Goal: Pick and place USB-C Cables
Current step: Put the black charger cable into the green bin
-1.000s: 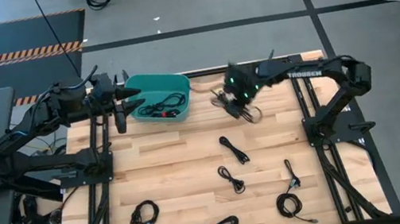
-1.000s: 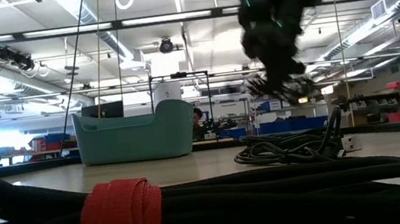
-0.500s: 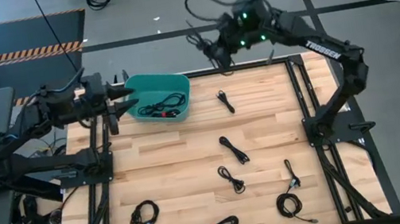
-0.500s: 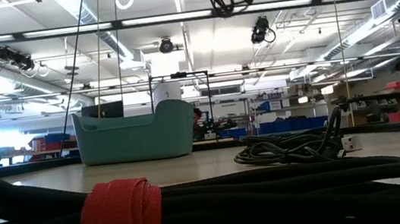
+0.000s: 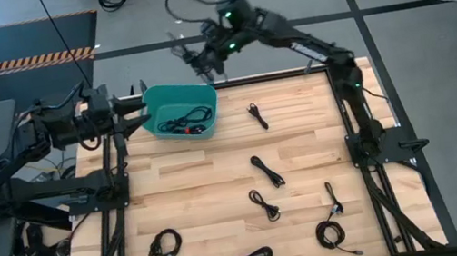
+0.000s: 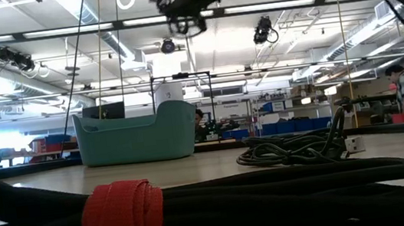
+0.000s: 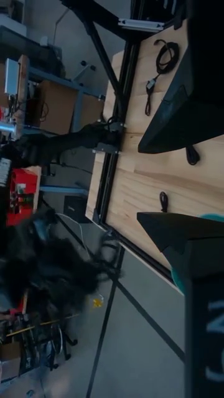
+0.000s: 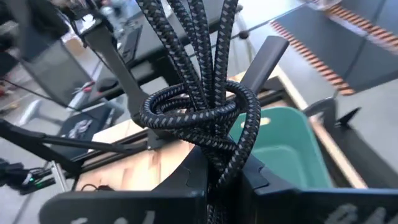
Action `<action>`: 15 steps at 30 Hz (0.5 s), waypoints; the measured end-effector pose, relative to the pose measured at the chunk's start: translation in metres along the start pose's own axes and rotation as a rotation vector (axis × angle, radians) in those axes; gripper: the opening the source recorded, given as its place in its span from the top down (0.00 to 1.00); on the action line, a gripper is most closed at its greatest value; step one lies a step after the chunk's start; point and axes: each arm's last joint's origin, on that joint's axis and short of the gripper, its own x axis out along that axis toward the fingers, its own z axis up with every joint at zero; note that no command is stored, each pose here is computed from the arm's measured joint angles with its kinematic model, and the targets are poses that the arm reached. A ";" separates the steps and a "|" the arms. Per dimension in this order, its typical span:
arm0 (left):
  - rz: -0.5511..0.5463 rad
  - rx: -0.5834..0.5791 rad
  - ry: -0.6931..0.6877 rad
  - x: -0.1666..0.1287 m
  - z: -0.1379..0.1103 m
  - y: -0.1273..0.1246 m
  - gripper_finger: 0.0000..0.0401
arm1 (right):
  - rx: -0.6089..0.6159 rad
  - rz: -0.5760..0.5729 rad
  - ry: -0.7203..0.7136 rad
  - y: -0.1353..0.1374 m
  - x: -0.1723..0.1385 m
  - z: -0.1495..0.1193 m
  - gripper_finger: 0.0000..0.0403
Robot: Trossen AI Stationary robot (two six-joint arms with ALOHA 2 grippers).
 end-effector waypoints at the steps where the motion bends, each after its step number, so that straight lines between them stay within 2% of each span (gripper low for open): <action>1: 0.000 0.000 0.004 0.000 0.000 0.000 0.57 | 0.017 0.023 0.006 -0.005 0.010 -0.005 0.92; 10: 0.000 0.000 0.006 0.001 0.000 0.000 0.57 | 0.094 0.076 0.161 -0.038 0.094 -0.058 0.92; 15: 0.001 0.000 0.013 0.001 -0.001 0.000 0.57 | 0.106 0.087 0.239 -0.049 0.129 -0.089 0.92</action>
